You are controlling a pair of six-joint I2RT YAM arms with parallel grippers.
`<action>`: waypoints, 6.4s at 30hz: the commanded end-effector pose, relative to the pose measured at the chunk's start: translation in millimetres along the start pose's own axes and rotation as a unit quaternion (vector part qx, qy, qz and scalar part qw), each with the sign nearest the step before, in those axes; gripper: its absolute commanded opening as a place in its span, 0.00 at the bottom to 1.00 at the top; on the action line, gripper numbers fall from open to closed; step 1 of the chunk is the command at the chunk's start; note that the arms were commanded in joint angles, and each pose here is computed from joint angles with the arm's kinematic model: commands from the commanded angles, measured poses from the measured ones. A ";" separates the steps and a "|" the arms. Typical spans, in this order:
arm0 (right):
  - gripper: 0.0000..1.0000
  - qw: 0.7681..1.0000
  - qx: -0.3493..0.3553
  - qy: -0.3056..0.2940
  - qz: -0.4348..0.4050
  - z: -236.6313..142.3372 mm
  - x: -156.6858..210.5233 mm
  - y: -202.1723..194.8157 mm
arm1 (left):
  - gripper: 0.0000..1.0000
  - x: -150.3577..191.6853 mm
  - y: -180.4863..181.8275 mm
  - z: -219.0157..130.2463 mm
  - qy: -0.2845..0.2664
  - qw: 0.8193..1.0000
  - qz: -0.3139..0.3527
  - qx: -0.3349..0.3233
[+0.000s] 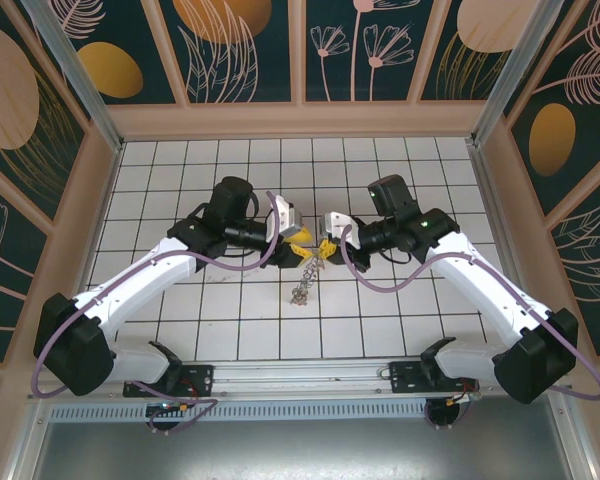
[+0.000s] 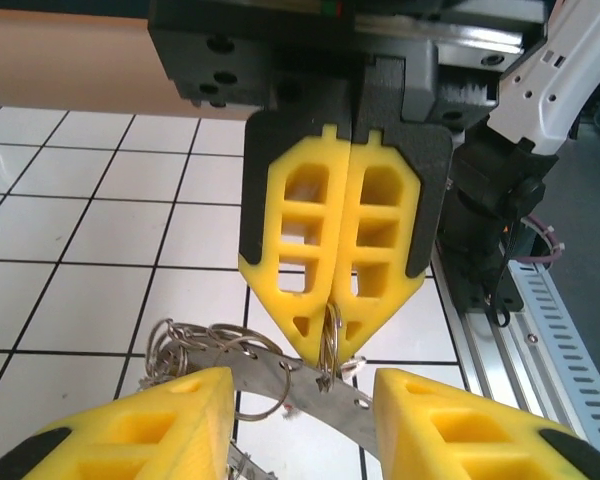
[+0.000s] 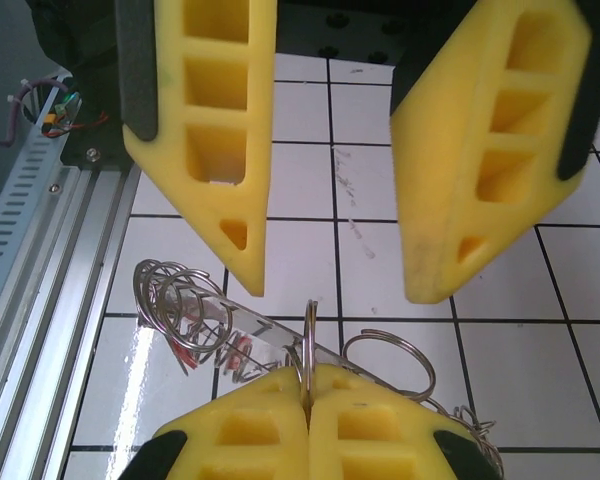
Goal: Put the keys on the keyring
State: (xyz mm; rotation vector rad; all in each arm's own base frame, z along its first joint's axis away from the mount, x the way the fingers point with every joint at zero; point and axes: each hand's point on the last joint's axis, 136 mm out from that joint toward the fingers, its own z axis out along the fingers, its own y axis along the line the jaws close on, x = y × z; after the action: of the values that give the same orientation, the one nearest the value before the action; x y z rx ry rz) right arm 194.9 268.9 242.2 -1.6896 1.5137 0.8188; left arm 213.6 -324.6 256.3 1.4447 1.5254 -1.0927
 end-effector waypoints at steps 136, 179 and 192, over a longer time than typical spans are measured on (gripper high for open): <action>0.00 0.989 -0.044 -0.135 0.044 -6.1 -38.2 -3.0 | 0.00 -71.2 -26.7 -8.0 -0.299 0.953 0.018 0.049; 0.04 0.985 -0.027 -0.169 0.019 -33.3 -42.1 -1.2 | 0.00 -75.9 -24.3 -6.8 -0.307 0.950 0.007 0.051; 0.00 0.996 0.010 -0.088 0.025 -31.7 -22.9 -8.0 | 0.19 -34.9 -25.7 7.7 -0.132 0.991 0.024 0.025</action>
State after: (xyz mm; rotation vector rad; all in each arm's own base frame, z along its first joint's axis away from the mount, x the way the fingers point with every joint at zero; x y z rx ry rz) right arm 196.0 256.4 277.3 -1.4985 1.4365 1.0160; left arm 204.9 -346.1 288.9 1.1494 1.2882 -1.3158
